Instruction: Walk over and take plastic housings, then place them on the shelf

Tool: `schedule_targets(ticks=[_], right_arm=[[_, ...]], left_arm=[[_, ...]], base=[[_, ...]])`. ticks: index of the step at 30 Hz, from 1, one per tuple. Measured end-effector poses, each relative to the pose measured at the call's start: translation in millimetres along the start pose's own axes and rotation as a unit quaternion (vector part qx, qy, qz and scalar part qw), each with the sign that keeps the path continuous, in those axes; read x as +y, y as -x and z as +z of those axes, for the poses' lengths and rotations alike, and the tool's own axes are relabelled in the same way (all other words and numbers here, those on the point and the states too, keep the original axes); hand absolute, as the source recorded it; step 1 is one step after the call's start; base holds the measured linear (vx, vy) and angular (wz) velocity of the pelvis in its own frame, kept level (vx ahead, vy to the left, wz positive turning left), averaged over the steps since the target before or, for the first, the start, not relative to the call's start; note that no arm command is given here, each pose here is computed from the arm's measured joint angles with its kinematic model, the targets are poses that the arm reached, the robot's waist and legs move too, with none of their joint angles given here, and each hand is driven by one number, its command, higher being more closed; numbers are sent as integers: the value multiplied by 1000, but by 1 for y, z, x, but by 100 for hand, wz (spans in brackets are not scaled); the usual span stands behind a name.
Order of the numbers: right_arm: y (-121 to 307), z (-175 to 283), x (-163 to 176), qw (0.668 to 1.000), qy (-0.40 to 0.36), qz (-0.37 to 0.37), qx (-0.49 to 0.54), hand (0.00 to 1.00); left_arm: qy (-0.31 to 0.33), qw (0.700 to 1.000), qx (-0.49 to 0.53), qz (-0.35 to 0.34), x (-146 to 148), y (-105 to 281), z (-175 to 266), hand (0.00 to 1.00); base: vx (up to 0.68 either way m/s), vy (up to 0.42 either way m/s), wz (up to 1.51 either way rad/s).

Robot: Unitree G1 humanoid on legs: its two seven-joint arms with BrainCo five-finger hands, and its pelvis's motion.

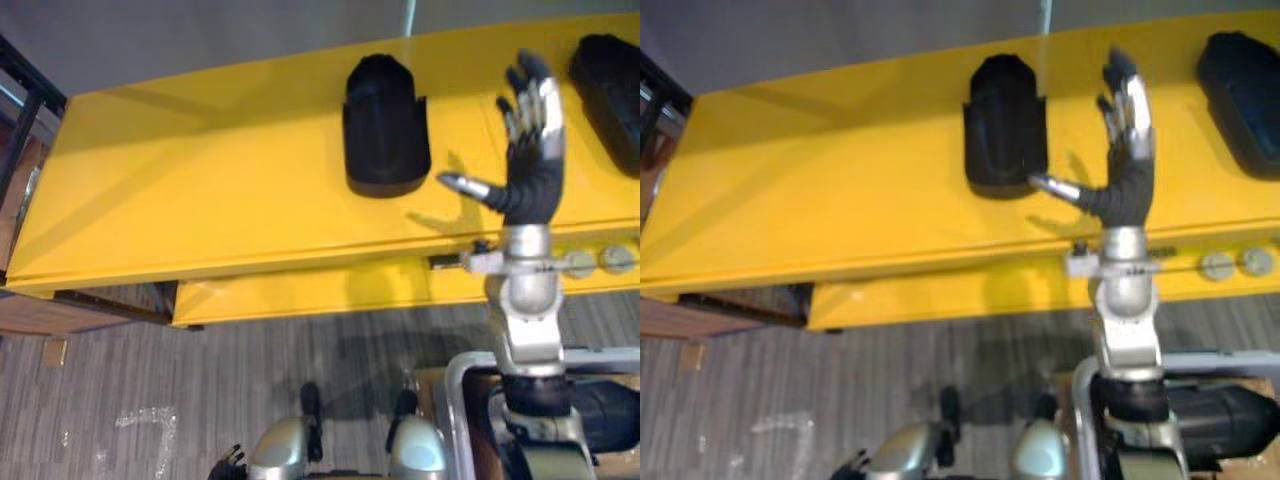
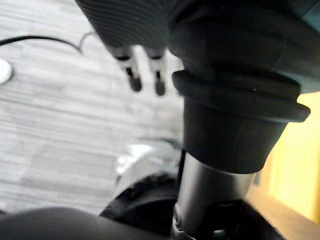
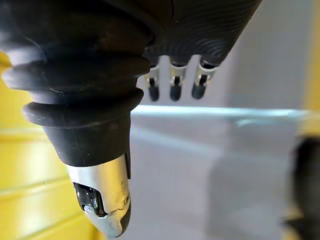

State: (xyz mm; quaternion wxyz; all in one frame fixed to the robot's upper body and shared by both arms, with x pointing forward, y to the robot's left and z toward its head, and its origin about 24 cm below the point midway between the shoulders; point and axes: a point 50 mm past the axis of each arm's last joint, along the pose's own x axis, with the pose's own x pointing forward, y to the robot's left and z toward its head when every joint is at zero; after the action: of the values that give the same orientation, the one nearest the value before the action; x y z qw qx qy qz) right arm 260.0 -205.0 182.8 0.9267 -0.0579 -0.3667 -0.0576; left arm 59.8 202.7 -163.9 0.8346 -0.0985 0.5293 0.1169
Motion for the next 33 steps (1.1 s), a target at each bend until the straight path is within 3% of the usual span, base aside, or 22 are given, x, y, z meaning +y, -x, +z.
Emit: schedule_targets(ticks=[4,8,12,13,21,27,33], right_arm=[[37,-10,-35,994,-33,-87,58,0],[64,-7,-53,987,-64,-127,74,0],[82,-11,-61,980,-86,-154,95,0],[101,-22,-57,973,-115,-158,123,0],[101,-22,-55,973,-117,-155,125,0],[96,-28,-40,974,-126,-134,134,0],[87,-35,-35,969,-117,-158,150,0]], left_arm=[[-8,999,17,28,12,6,-13,0],[-24,998,29,45,18,9,-22,0],[-47,997,40,50,20,11,-28,0],[-83,993,57,60,27,12,-31,0],[-81,993,55,68,29,13,-32,0],[-41,994,31,96,35,16,-30,0],[-91,992,12,88,31,13,-22,0]], base=[[157,9,-24],[91,19,-19],[6,24,-30],[0,0,0],[0,0,-5],[0,0,0],[11,-19,-22]])
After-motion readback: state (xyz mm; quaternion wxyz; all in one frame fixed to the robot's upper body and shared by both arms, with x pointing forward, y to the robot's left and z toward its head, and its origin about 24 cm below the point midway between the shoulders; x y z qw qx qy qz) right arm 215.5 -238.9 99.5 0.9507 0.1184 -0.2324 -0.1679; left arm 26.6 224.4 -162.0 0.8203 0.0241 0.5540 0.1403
